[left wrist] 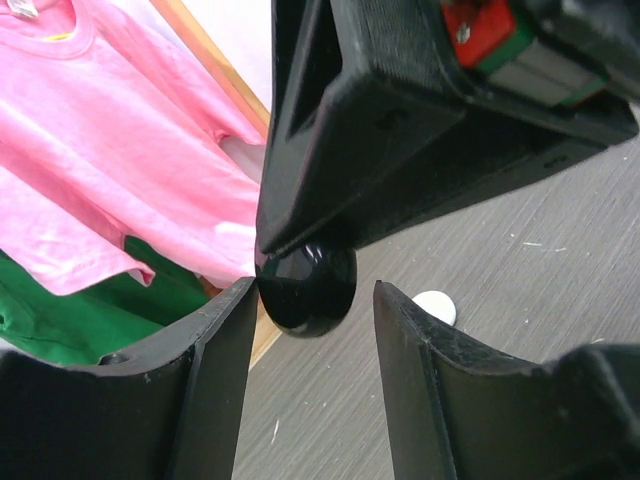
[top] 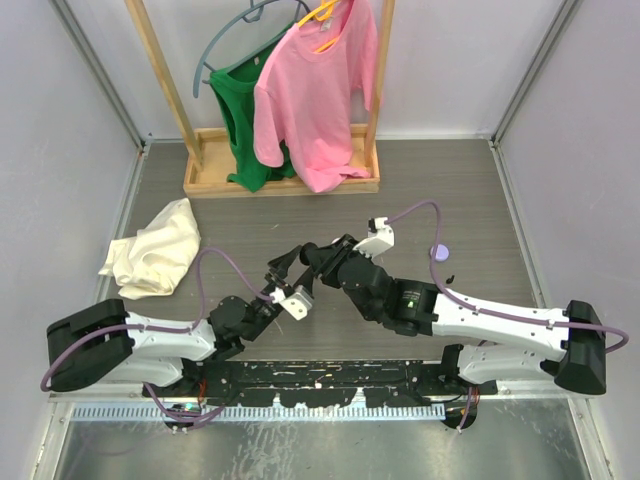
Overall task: Insert the wireless bluetooth earbuds into the charging case
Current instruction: Pick up the charging case at the center of the board.
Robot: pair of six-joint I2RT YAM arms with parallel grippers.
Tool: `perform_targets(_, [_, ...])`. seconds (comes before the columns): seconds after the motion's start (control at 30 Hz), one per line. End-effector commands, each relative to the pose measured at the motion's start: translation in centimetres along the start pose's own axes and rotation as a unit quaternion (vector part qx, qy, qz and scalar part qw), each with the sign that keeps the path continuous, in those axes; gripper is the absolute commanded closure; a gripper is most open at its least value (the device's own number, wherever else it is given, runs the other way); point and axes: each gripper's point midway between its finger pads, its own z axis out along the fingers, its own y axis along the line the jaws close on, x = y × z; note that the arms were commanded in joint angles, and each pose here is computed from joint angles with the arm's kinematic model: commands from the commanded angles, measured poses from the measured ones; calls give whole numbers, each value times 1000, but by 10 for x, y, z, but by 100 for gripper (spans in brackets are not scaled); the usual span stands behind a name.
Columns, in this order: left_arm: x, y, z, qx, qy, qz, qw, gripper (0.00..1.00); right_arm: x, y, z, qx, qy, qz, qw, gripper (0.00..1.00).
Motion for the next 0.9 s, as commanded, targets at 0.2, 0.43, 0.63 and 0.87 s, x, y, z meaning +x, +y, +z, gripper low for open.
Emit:
perform_targets(0.2, [-40, 24, 9, -50, -65, -14, 996, 56, 0, 5, 1, -2, -5, 42, 999, 79])
perform_targets(0.43, [-31, 18, 7, -45, -51, -15, 998, 76, -1, 5, 1, -3, -10, 54, 998, 71])
perform_targets(0.63, [-22, 17, 5, -50, -31, -21, 998, 88, -9, 11, -2, -15, -18, 63, 998, 56])
perform_targets(0.87, [-7, 16, 3, -53, 15, -45, 997, 96, -23, 18, -10, -47, -35, 39, 998, 36])
